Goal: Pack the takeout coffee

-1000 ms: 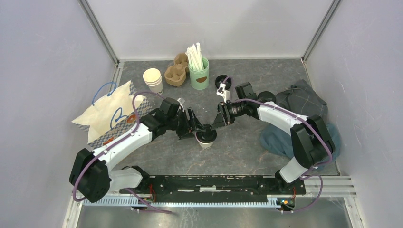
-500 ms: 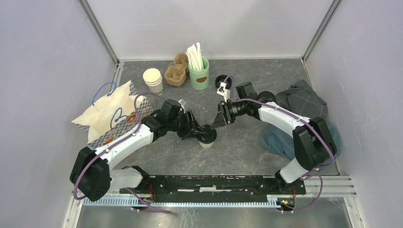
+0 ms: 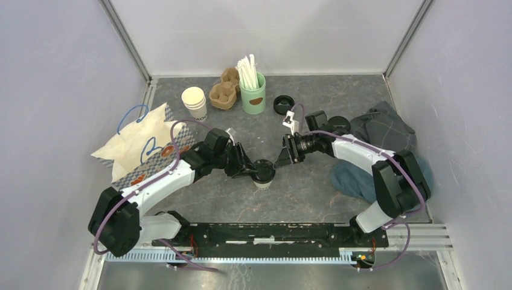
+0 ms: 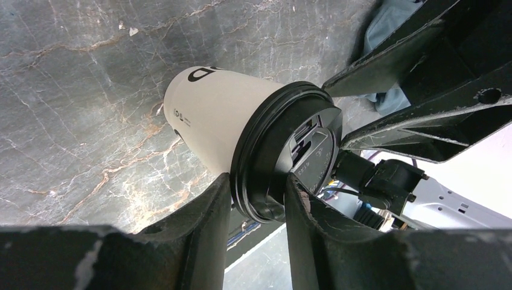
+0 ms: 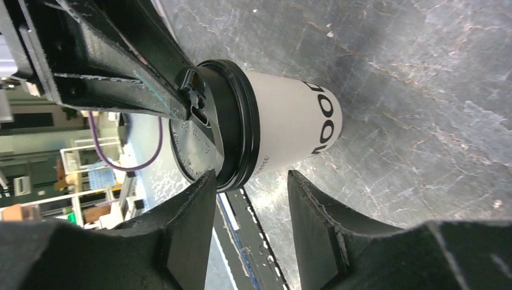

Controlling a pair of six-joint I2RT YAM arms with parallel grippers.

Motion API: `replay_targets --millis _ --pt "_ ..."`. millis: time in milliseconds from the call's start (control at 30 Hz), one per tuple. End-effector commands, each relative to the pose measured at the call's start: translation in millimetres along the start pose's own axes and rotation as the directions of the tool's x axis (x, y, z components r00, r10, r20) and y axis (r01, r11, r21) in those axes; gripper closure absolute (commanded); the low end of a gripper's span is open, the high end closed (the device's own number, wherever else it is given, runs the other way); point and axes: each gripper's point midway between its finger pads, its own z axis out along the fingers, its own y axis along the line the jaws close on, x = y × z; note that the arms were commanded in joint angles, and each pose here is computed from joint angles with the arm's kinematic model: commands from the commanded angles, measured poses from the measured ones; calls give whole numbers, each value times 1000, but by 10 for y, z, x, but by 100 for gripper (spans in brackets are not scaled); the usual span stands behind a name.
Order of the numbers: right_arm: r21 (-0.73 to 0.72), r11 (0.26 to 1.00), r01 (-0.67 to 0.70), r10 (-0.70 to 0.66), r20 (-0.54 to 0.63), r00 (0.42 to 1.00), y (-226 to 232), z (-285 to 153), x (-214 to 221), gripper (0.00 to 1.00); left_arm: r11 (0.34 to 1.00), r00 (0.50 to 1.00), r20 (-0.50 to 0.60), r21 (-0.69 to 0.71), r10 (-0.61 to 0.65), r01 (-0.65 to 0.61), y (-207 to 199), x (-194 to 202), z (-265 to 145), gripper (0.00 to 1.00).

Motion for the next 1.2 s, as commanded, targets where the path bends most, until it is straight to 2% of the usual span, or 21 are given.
replay_targets --millis 0,133,233,467,533,600,733,833,1000,1167 --pt "-98 995 25 -21 35 999 135 30 -46 49 998 1000 -10 -56 -2 2 194 65 73 58" --pt "-107 994 25 -21 35 999 154 56 -44 49 999 1000 1 -34 13 -13 135 40 48 58" --pt "-88 996 1 2 25 1000 58 92 41 54 999 1000 9 -27 28 -28 114 25 30 55" --pt "-75 997 13 -10 43 999 76 53 0 56 997 994 89 46 58 -62 -163 -92 -247 20" --pt "-73 997 9 -6 43 999 74 57 -11 56 998 993 112 39 42 -47 -167 -105 -344 15" --pt "-73 997 10 -7 45 999 76 51 -24 56 1000 992 122 16 11 -13 -102 -88 -410 17" --pt "-72 997 14 -11 42 999 85 47 -34 56 999 992 117 33 -42 38 -40 -9 -431 37" --pt "-73 997 18 -15 42 999 97 46 -41 56 998 996 69 46 -54 51 -33 47 -325 50" --pt "-71 997 17 -14 41 999 87 40 -37 56 999 998 37 12 -41 41 9 41 -215 61" --pt "-70 997 21 -18 44 999 91 44 -54 56 999 999 22 6 -39 39 32 55 -162 63"
